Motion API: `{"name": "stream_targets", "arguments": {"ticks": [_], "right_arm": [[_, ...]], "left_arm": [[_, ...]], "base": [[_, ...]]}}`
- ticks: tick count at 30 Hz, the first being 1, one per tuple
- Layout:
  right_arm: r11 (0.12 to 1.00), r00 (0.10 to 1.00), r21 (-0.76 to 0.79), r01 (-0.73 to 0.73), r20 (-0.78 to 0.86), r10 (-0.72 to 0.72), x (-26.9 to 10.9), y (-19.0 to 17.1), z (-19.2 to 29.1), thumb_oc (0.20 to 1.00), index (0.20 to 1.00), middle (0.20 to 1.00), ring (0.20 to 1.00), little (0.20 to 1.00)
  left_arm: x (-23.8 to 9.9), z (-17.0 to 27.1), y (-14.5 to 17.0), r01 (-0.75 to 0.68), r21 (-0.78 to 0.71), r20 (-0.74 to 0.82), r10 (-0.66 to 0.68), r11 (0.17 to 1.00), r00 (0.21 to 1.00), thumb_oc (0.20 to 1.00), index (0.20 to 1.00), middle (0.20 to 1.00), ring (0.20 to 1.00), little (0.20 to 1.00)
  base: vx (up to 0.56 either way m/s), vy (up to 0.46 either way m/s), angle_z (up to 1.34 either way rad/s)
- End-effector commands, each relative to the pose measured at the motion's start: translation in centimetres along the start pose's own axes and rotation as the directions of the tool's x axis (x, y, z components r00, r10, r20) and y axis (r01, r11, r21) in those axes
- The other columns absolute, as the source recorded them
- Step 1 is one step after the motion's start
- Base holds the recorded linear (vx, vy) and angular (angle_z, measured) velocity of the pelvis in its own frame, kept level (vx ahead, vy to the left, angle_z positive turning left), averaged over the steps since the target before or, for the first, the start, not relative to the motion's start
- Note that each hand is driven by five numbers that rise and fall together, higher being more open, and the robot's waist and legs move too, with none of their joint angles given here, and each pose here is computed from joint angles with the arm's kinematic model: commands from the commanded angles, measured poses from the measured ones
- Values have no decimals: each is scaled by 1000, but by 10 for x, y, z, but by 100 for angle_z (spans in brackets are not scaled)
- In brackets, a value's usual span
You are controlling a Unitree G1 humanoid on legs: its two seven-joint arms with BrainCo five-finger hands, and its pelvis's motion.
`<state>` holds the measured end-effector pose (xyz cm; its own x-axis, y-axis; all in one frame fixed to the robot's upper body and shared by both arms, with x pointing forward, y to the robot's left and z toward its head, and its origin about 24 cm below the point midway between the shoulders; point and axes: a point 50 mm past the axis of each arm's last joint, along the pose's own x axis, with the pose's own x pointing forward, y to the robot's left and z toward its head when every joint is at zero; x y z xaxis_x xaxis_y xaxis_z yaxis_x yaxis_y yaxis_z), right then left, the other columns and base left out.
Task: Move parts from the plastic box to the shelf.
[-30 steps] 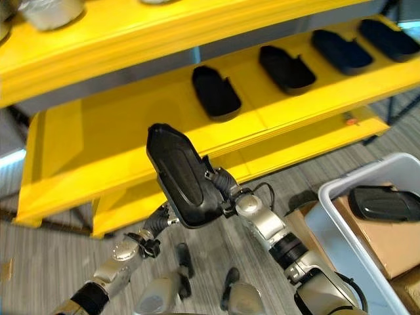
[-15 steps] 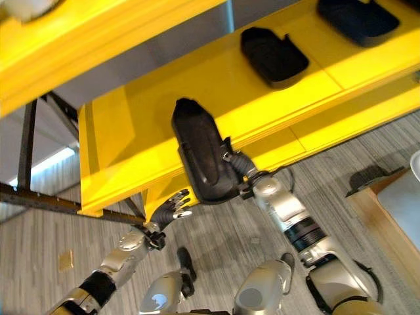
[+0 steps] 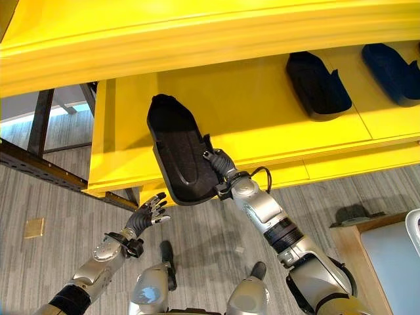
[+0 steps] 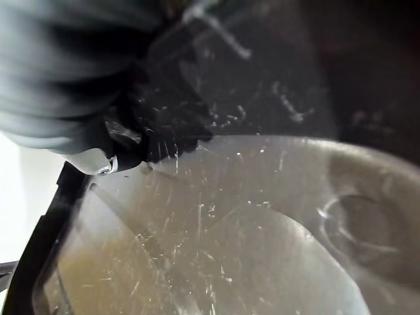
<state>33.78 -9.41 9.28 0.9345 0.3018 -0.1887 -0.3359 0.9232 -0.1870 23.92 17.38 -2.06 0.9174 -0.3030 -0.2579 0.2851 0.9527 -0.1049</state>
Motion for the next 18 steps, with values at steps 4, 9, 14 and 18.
{"name": "stream_targets", "arguments": {"ticks": [4, 9, 14, 18], "right_arm": [[996, 965, 60, 63, 250, -76, 8, -20, 70, 200, 200, 200, 200, 200], [983, 970, 139, 116, 196, -142, 11, -35, 66, 200, 200, 200, 200, 200], [965, 978, 220, 139, 124, -169, 12, -46, 46, 200, 200, 200, 200, 200], [964, 973, 222, 148, 139, -182, 16, -53, 50, 200, 200, 200, 200, 200]], "left_arm": [[1, 14, -18, 124, 20, 70, -125, 992, 990, 1000, 1000, 1000, 1000, 1000], [7, 14, -26, 182, 19, 56, -183, 983, 982, 1000, 1000, 1000, 1000, 1000], [14, 10, -40, 215, 22, 15, -215, 976, 977, 1000, 1000, 1000, 1000, 1000], [16, 9, -41, 214, 51, -2, -214, 975, 977, 1000, 1000, 1000, 1000, 1000]], "base": [[-34, 71, -1], [-8, 194, 3], [76, 108, 3], [83, -342, 6]]}}
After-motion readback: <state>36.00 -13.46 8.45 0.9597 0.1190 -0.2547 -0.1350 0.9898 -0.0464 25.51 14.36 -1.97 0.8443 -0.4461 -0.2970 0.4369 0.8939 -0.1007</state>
